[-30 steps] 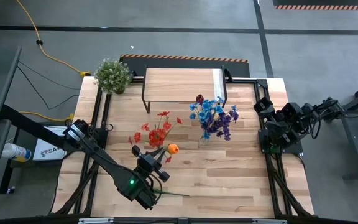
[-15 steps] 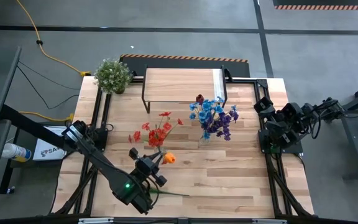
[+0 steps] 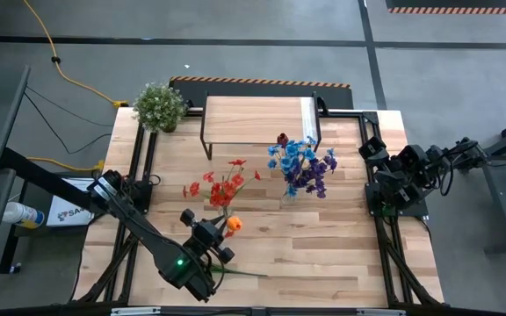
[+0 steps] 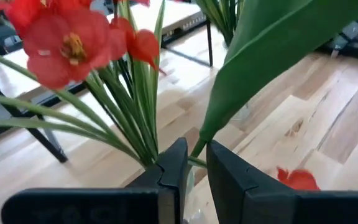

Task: Pick and place flowers into a vace then onto a shelf
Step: Put the orange tulip into the left transparent vase, then put the red flower into the left transparent vase

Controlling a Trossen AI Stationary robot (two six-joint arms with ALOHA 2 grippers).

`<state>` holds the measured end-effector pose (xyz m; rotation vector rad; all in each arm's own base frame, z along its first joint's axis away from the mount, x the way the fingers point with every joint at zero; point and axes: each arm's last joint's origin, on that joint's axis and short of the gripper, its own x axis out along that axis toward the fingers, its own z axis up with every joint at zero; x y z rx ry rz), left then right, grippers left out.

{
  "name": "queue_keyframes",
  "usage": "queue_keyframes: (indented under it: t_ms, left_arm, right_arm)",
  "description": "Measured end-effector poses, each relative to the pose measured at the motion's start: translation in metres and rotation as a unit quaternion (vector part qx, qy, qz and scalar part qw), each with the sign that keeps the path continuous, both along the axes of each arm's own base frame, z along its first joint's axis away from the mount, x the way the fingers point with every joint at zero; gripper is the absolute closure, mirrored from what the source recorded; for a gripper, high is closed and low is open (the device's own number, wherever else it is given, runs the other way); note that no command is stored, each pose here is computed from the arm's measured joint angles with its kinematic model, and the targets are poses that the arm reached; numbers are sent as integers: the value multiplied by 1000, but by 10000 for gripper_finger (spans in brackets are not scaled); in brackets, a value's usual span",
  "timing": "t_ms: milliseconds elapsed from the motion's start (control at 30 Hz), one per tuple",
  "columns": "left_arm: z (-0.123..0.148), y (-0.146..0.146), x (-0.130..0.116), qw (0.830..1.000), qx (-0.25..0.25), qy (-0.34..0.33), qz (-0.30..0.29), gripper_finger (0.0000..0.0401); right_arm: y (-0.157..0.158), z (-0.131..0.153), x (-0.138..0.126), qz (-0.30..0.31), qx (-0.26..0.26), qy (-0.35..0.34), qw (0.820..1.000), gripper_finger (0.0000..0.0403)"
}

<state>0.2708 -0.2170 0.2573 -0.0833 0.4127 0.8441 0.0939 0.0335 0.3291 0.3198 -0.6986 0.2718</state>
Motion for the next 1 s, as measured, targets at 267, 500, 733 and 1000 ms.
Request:
queue_keyframes:
  t_ms: [267, 500, 733, 1000]
  left_arm:
    - [0, -4, -5, 1000, -15, 23, -3, 304]
    - [0, -5, -7, 1000, -11, 27, -5, 304]
    - [11, -2, -12, 1000, 2, 7, -12, 304]
    - [33, 0, -27, 999, -28, -20, -26, 304]
  right_arm:
    - [0, 0, 0, -4, 0, 0, 1000, 237]
    - [0, 0, 0, -6, 0, 1, 1000, 237]
    - [0, 0, 0, -9, 2, 1, 1000, 237]
    - [0, 0, 0, -12, -2, 1, 1000, 237]
